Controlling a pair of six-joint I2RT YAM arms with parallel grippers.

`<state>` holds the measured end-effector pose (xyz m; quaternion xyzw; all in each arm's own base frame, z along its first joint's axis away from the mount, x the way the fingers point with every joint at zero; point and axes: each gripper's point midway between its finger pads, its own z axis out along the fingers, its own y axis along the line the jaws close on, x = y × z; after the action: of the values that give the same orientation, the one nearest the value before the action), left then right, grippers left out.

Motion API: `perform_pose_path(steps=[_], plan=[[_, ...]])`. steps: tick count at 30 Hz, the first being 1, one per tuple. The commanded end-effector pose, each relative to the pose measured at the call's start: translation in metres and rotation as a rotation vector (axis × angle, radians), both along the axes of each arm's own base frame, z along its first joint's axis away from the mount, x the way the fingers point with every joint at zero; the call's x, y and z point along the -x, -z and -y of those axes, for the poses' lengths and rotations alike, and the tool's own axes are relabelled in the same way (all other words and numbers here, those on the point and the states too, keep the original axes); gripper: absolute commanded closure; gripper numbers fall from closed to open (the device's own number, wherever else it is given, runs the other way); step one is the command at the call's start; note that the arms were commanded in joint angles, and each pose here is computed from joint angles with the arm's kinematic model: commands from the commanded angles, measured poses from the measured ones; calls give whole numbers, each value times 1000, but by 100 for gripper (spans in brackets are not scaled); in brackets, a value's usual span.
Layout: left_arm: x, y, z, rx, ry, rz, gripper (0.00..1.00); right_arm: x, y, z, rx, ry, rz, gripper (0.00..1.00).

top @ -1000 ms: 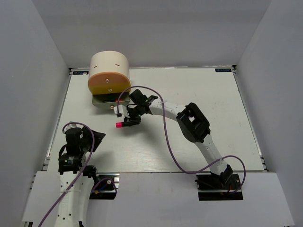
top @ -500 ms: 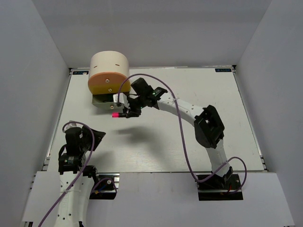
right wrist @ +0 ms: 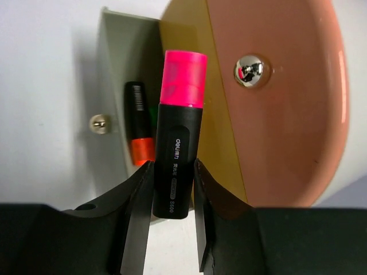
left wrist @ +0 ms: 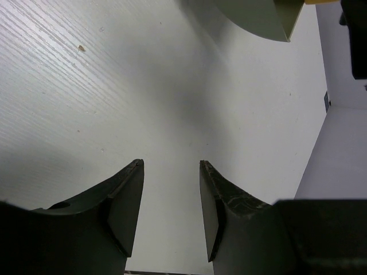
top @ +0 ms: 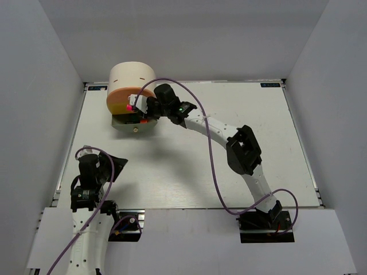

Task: Sort the stationery into containers
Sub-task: Place the pen in the drawer.

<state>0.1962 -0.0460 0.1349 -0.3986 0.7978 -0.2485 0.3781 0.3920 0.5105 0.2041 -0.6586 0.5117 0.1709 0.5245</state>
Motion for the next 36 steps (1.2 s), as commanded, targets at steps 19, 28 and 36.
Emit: perform_pose_path(steps=[19,28,36], plan=[[3,-2,0,0,0,8,46,-38,32,-5,15,86,164,87],[1,-4,0,-1,0,17,46,-36,44,0,42,88,149,66],[0,-4,0,-1,0,17,46,-28,33,4,33,82,139,56]])
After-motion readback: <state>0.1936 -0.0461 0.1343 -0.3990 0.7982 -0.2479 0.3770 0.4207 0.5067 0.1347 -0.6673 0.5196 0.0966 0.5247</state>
